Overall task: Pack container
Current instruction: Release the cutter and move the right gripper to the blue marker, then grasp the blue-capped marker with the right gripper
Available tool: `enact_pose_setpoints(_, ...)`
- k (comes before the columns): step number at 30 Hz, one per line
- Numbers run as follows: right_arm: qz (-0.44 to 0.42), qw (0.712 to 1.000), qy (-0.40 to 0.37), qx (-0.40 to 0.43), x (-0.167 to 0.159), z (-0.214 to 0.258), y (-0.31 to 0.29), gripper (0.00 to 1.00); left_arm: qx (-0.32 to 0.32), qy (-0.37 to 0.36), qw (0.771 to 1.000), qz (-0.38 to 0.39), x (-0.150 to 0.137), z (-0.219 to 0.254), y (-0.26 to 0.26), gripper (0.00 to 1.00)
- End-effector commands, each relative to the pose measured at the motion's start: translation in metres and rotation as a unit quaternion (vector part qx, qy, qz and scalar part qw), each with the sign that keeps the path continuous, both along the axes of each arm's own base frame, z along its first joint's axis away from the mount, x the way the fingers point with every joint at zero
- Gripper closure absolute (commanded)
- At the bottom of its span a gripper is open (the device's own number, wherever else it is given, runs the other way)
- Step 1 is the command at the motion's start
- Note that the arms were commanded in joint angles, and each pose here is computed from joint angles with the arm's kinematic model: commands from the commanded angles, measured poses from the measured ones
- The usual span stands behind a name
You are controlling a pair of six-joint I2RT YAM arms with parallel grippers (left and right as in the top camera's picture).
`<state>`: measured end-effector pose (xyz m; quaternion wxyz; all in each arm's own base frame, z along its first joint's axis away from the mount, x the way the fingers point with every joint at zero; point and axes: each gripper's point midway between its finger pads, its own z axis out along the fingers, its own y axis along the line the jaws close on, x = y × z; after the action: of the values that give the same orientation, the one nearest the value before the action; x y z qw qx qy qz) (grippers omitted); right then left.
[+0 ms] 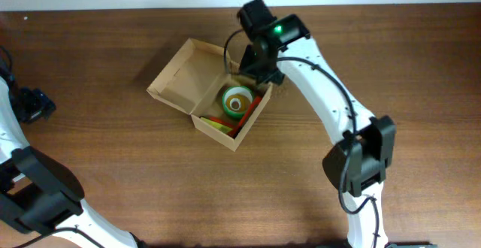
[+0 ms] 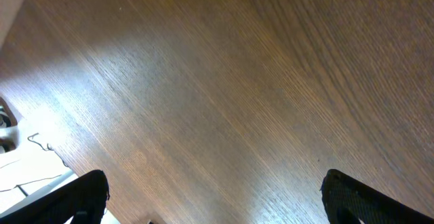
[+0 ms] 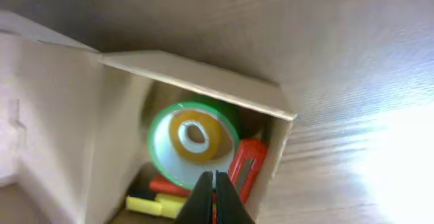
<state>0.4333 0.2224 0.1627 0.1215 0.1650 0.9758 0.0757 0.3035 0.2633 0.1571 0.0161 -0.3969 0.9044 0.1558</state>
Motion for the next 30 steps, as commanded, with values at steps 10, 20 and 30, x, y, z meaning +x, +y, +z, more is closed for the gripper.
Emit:
enact_pose_setpoints(10, 0.064, 0.951, -0.091, -0.287, -0.032, 0.140, -0.151, 0.96, 0.006, -0.005, 1.000, -0.003, -0.004, 0.008, 0.001, 0.00)
enact_pose_setpoints(20, 0.092, 0.977, -0.007, -0.195, -0.164, 0.069, -0.242, 0.83, 0.006, -0.005, 1.000, -0.003, -0.004, 0.008, 0.001, 0.00)
enact_pose_setpoints(30, 0.315, 0.939, 0.083, -0.111, -0.103, -0.081, -0.298, 0.59, 0.006, -0.005, 1.000, -0.003, -0.004, 0.008, 0.001, 0.00)
